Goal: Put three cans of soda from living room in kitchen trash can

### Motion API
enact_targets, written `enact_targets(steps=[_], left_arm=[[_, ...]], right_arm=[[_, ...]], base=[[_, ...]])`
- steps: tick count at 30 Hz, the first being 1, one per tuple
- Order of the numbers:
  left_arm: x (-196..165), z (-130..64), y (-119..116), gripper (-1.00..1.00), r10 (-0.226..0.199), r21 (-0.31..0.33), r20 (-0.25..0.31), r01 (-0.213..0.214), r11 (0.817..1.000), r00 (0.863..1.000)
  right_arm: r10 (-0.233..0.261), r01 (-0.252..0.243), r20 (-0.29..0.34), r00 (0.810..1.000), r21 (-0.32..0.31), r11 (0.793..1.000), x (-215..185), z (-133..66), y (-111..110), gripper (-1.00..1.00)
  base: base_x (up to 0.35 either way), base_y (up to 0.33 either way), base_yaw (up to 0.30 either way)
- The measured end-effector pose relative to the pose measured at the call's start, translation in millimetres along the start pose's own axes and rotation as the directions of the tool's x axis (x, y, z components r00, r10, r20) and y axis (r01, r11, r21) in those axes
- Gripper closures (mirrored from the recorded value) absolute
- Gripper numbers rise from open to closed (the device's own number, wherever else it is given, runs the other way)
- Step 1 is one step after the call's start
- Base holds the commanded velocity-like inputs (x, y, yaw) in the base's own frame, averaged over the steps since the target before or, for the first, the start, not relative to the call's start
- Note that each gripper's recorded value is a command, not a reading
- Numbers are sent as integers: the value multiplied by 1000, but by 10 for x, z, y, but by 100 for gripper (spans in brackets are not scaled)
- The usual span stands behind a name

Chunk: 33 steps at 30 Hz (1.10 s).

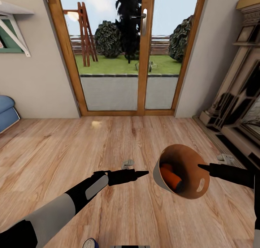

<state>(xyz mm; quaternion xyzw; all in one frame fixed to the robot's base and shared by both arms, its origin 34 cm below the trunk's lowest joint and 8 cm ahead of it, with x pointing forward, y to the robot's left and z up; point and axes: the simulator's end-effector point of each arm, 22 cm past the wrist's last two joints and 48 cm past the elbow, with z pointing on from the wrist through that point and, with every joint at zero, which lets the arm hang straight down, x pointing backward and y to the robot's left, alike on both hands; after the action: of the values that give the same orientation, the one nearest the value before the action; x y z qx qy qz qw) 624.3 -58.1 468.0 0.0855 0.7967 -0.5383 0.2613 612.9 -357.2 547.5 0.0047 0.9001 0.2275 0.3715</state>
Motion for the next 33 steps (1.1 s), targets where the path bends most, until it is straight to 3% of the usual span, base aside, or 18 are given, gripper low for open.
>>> enact_targets(steps=[33], left_arm=[[53, 3, 86, -100, -18, 3, -6, 18, 1000, 1000]], right_arm=[[10, -10, -16, 1000, 0, 1000, 66, 72, -37, 100]], base=[[0, 0, 0]])
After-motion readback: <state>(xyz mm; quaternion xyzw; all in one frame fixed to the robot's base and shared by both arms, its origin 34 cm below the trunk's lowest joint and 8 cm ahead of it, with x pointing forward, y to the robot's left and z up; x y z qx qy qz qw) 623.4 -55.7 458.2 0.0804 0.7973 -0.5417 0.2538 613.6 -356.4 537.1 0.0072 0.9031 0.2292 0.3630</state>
